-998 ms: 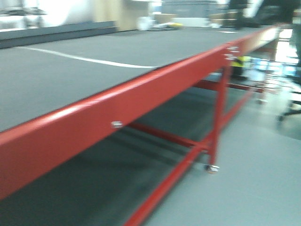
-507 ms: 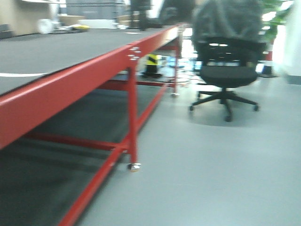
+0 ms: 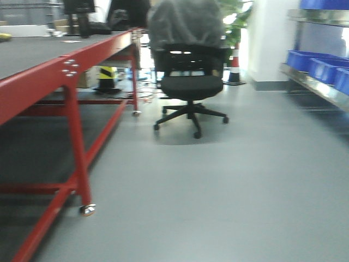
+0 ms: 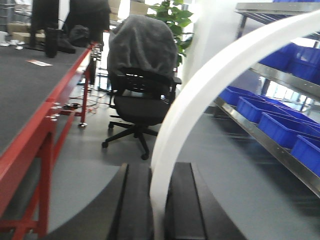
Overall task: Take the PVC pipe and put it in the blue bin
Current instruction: 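Drive the base to the shelf of blue bins holding both arcs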
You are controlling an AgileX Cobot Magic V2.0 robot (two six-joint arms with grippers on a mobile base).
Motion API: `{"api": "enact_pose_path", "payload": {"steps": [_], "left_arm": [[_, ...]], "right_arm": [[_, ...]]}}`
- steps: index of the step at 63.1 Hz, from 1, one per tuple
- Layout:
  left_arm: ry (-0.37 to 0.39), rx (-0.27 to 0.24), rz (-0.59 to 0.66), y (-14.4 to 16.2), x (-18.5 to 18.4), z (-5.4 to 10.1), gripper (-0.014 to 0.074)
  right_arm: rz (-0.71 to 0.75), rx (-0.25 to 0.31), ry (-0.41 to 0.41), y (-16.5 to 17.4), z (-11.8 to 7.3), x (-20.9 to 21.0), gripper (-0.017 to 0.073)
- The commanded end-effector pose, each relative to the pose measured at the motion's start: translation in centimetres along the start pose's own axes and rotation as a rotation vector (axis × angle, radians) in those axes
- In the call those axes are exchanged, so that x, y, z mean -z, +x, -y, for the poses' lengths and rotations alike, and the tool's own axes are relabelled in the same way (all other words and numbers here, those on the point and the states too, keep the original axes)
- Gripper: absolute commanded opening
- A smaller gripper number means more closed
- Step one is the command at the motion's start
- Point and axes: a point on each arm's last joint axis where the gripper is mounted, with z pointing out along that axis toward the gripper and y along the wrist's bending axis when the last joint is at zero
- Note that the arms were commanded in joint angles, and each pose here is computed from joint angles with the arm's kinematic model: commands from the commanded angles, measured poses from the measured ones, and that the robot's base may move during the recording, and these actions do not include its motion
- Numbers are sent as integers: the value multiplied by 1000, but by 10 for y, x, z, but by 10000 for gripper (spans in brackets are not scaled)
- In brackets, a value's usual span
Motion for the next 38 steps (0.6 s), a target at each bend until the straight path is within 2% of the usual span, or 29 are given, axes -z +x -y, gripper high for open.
{"api": "enact_pose_path", "payload": {"steps": [1,38], "left_arm": [[5,7,26,-3,1,1,-111],[5,7,26,-3,1,1,-111]], "right_arm": [[31,10,-1,-2,0,1,-168],[31,10,-1,-2,0,1,-168]]}}
